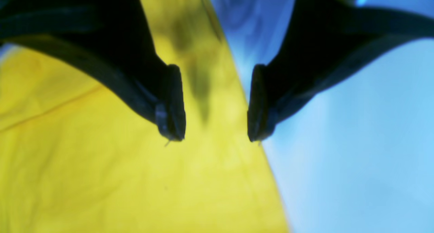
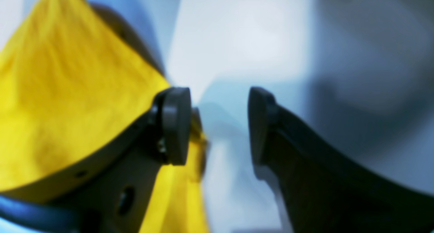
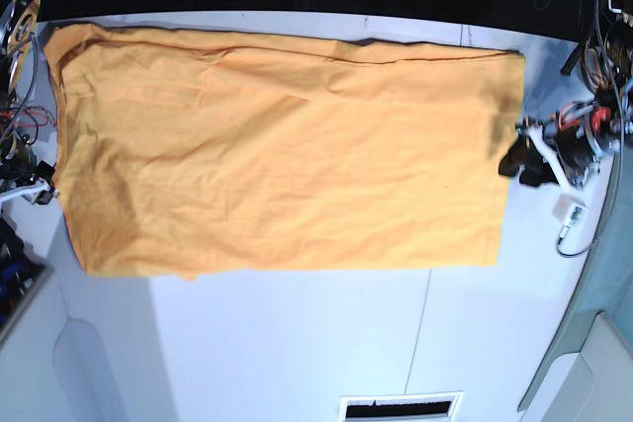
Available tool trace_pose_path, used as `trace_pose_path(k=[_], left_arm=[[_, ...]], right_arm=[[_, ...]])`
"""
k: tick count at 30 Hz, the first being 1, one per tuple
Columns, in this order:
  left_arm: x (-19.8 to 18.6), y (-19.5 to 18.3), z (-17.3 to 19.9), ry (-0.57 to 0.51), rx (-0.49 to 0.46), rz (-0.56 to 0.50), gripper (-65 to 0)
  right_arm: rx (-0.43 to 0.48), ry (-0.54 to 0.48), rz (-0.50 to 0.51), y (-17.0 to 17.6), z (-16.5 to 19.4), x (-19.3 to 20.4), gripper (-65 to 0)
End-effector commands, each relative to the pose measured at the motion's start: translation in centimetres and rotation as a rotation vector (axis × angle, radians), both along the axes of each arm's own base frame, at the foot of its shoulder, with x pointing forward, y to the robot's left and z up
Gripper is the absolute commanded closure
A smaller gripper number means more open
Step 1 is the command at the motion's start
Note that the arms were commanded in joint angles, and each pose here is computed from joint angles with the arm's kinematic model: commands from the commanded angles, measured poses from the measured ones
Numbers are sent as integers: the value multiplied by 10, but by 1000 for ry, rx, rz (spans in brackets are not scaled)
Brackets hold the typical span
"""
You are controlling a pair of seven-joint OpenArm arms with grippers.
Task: Layout the t-shirt on the table in an organized manner, then fold the t-shirt properly
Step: 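Lift the shirt's opposite edge with both grippers and fold it over lengthwise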
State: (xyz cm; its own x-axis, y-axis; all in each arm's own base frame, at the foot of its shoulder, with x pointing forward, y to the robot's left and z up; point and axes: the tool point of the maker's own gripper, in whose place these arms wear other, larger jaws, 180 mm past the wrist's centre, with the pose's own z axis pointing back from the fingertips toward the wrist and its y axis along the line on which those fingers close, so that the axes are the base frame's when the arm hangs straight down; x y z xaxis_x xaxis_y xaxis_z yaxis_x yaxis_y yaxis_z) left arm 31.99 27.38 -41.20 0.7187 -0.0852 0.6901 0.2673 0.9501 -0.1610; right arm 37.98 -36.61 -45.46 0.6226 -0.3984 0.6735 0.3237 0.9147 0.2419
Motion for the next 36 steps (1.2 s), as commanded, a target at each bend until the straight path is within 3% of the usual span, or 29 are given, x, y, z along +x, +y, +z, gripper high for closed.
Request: trace_pose_path(k=[1, 6, 12, 17, 19, 21, 22, 25, 28, 32, 36], left_arm=[[24, 8, 18, -63, -24, 33, -332], [67, 24, 6, -66, -128, 191, -332], [87, 19, -20, -34, -203, 298, -332], [94, -11, -27, -17, -233, 266, -306], [94, -18, -30, -11, -233, 256, -188], [93, -21, -31, -6, -228, 248, -36], [93, -21, -32, -5, -227, 248, 0], [95, -18, -28, -11, -223, 245, 0], [96, -26, -13, -33, -271, 160, 0], [94, -23, 3, -8, -324, 153, 0], [82, -21, 18, -33, -310, 106, 0]], right_arm=[[-6, -55, 28, -1, 19, 16, -272], [60, -90, 78, 27, 17, 24, -272], [111, -105, 122, 57, 13, 31, -272], [127, -103, 147, 69, 10, 32, -269], [116, -99, 156, 69, 10, 32, -258], [97, -99, 166, 67, 12, 33, -201], [85, -99, 173, 66, 14, 34, -157], [46, -118, 194, 64, 24, 40, 0], [11, -149, 209, 59, 40, 48, 0], [-27, -107, 244, 49, 53, 43, 0], [-40, -124, 246, 36, 66, 24, 0]])
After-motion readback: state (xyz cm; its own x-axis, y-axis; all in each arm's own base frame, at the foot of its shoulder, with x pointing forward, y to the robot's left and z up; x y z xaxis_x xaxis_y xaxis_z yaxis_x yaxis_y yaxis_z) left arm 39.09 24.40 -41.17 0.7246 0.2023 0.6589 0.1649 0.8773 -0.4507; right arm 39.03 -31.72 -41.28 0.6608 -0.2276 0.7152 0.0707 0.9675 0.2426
